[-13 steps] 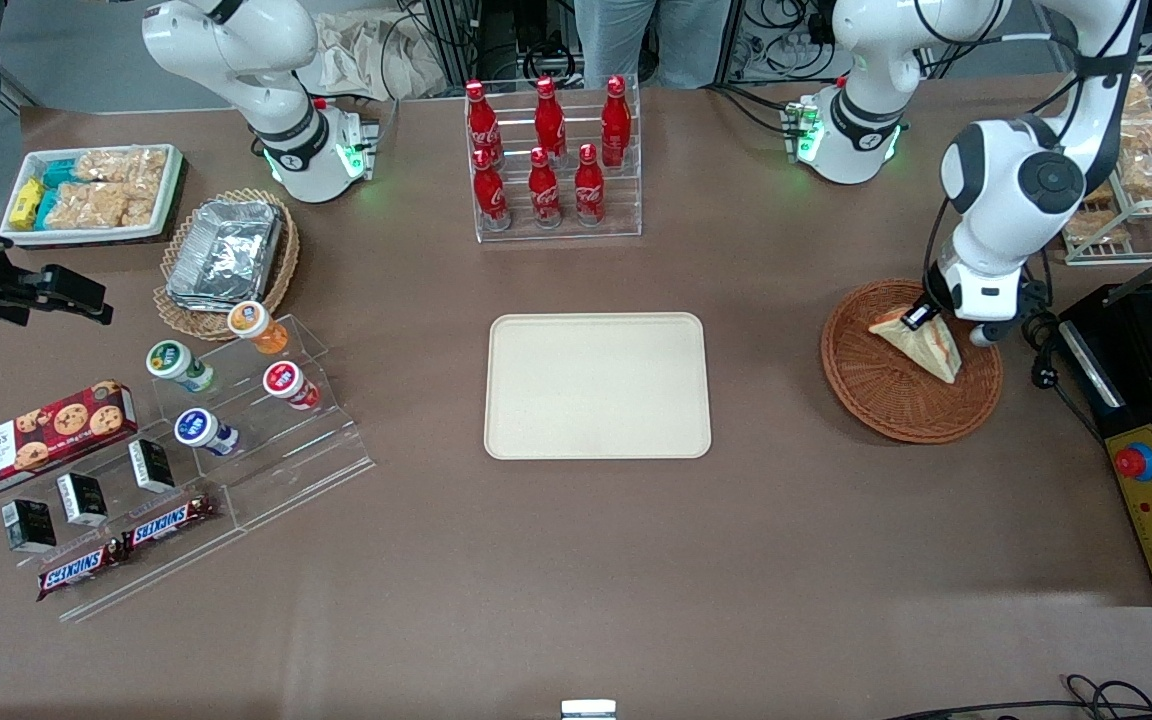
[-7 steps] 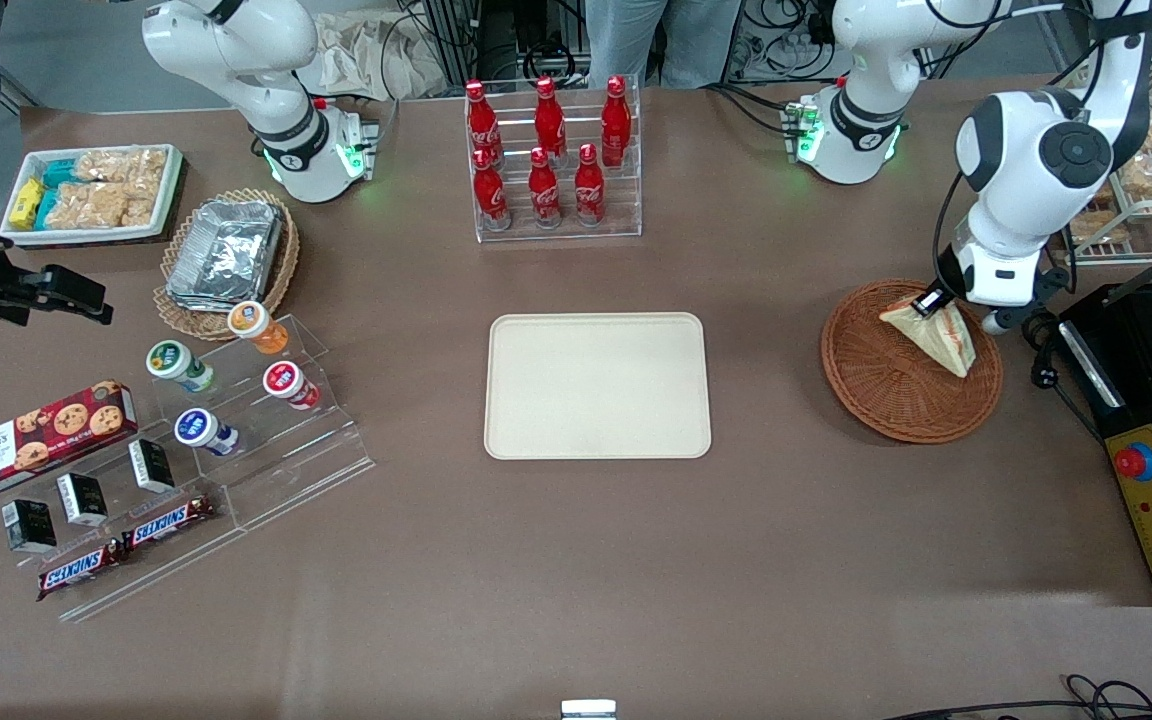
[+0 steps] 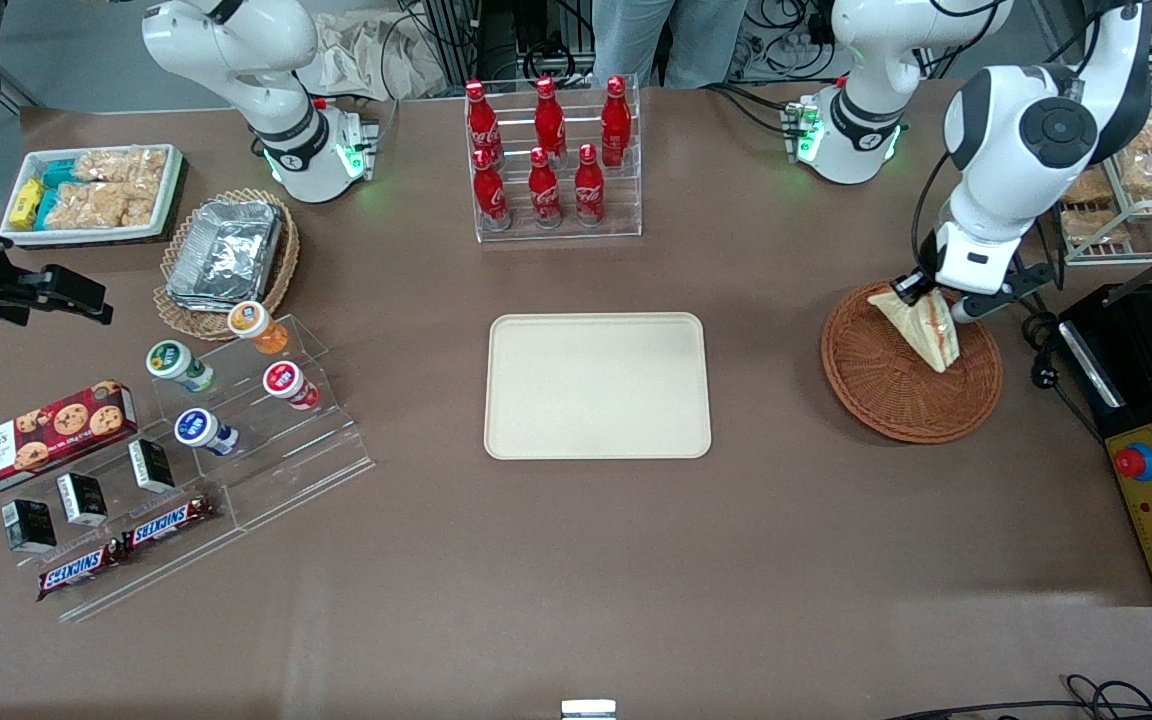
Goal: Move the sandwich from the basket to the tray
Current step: 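Lift the wrapped sandwich out of the basket with the left gripper, then carry the sandwich over the white tray with the left gripper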
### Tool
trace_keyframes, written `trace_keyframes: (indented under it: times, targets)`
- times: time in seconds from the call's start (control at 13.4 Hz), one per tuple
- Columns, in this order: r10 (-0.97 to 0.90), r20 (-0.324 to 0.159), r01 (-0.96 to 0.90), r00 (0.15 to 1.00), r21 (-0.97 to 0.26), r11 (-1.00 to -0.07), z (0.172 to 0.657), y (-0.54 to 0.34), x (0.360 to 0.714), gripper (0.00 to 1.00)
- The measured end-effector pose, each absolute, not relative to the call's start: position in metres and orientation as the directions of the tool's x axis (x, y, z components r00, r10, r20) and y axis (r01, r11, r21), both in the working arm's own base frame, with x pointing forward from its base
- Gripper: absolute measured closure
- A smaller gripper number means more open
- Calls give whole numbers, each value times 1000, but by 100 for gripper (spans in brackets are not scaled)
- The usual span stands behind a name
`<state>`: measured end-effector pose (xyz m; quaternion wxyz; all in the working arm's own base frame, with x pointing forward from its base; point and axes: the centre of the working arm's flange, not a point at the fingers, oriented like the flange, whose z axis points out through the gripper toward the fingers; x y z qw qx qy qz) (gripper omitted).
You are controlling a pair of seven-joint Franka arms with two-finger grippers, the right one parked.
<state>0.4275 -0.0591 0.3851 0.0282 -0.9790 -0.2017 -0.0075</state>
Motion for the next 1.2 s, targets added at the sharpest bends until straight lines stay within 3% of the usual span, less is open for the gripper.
trace_keyframes:
  times: [0.6,1.2]
  targets:
    - [242,68,246,968,-64,-967,419,-138,429,83]
    - [136,72,137,988,-9,-991,433,-205,430,83]
